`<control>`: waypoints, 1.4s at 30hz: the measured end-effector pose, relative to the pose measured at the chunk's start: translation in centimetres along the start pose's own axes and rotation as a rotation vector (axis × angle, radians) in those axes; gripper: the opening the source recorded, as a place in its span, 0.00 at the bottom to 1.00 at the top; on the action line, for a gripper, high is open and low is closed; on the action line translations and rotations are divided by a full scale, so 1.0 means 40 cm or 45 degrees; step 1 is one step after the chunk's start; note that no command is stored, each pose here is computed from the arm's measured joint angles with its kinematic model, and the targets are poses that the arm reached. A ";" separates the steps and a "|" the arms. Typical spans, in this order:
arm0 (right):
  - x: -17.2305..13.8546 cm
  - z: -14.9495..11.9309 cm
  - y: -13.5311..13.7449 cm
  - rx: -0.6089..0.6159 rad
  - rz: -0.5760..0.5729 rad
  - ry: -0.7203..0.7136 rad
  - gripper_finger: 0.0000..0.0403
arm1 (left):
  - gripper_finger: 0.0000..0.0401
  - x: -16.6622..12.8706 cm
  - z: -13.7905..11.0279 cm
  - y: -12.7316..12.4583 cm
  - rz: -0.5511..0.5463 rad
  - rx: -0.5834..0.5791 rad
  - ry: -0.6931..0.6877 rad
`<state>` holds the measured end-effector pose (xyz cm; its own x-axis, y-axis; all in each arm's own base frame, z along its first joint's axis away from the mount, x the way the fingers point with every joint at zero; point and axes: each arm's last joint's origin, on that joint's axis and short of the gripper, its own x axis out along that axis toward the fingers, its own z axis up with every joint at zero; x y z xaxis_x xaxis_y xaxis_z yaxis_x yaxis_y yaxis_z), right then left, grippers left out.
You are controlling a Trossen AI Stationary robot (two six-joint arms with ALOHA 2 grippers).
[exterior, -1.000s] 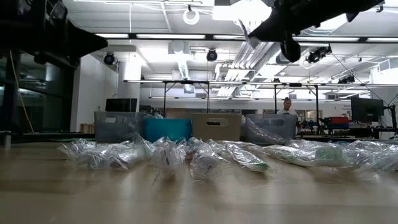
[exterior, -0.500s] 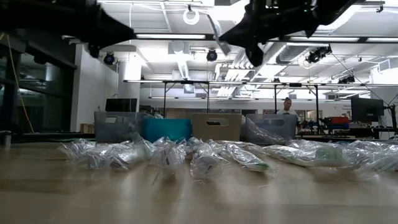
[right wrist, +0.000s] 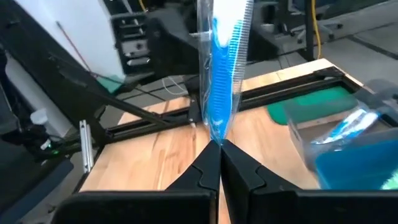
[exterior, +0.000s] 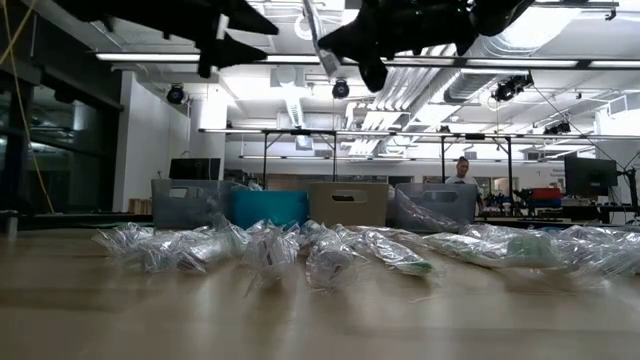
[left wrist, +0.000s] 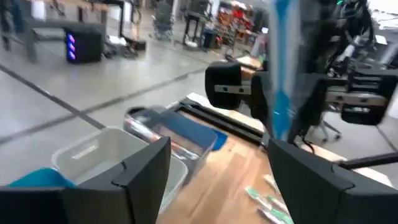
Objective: Pick & Place Toothbrushes
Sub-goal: Put the blue toothbrush into the left black bin
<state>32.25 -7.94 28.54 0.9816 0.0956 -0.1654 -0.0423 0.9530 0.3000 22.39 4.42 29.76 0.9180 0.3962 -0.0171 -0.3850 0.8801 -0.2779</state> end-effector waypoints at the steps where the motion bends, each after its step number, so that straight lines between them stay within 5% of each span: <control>1: 0.006 -0.004 -0.001 -0.008 -0.004 0.003 0.01 | 0.66 0.014 0.004 0.002 -0.017 -0.011 0.012; 9: 0.018 -0.009 -0.003 -0.053 -0.138 -0.019 0.01 | 0.66 0.081 0.039 -0.003 -0.232 -0.036 0.066; 22: 0.057 -0.053 0.012 -0.063 -0.116 0.063 0.01 | 0.64 0.126 0.044 -0.012 -0.225 -0.019 0.085; 28: 0.052 -0.048 0.006 -0.032 -0.155 0.047 0.01 | 0.45 0.122 0.047 -0.014 -0.260 -0.034 0.095; 36: 0.047 -0.044 -0.001 0.010 -0.158 0.042 0.01 | 0.06 0.121 0.049 -0.013 -0.236 -0.033 0.091; 42: 0.040 -0.044 0.000 0.102 -0.170 0.067 0.01 | 0.06 0.121 0.044 -0.010 -0.204 0.019 0.106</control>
<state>33.48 -7.26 26.63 0.9662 -0.0133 -0.2575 0.1050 0.9323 0.3460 26.84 6.43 31.48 0.9723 0.2277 -0.0536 -0.2336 0.9342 -0.2695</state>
